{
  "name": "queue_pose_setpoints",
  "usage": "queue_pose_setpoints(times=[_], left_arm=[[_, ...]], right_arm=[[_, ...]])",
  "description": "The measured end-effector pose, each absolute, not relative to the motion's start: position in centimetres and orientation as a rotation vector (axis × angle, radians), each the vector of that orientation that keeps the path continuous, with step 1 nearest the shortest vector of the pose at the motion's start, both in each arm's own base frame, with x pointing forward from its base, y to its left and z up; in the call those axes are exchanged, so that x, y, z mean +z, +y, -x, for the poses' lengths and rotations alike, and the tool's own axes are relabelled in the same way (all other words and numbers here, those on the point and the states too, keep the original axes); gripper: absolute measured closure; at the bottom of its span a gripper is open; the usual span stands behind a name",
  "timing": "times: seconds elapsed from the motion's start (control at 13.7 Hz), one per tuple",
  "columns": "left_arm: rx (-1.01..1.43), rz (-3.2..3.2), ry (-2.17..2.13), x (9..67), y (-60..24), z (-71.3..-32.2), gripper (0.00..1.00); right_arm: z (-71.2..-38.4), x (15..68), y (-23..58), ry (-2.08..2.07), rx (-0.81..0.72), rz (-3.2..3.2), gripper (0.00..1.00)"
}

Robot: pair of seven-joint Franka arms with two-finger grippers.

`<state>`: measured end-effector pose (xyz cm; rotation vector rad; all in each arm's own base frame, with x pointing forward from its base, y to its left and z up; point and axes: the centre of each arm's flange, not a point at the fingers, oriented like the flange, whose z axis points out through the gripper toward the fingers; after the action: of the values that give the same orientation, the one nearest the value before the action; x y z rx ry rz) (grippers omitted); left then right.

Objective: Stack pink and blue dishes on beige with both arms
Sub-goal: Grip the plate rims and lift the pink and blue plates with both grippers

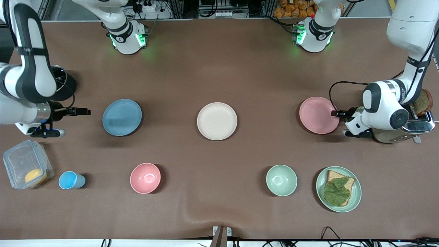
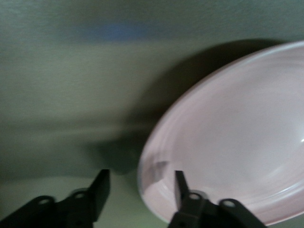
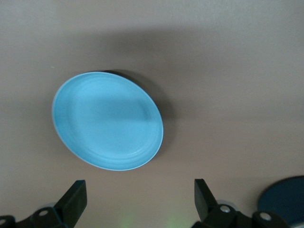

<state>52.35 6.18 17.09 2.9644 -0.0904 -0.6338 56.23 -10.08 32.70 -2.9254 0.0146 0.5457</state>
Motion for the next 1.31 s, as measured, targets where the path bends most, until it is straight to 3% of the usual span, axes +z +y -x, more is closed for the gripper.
queue_pose_setpoints(times=[0.29,0.66,1.02,1.31], left_arm=[[-0.636,-2.919,-0.087,16.6,6.1,-52.4,0.84],[-0.669,-2.857,-0.108,20.6,5.0,-55.2,0.92],[-0.522,-2.746,-0.245,30.5,-3.6,-61.2,0.94],[-0.47,-2.588,-0.267,31.3,-11.4,-62.8,0.94]], right_arm=[[-56.1,27.4,-11.5,-0.095,0.521,2.856,0.0],[-55.3,21.9,-11.2,-0.101,0.523,2.756,0.0],[-54.5,17.9,-12.0,-0.144,0.538,2.696,0.0],[-54.0,17.1,-12.7,-0.166,0.536,2.669,0.01]])
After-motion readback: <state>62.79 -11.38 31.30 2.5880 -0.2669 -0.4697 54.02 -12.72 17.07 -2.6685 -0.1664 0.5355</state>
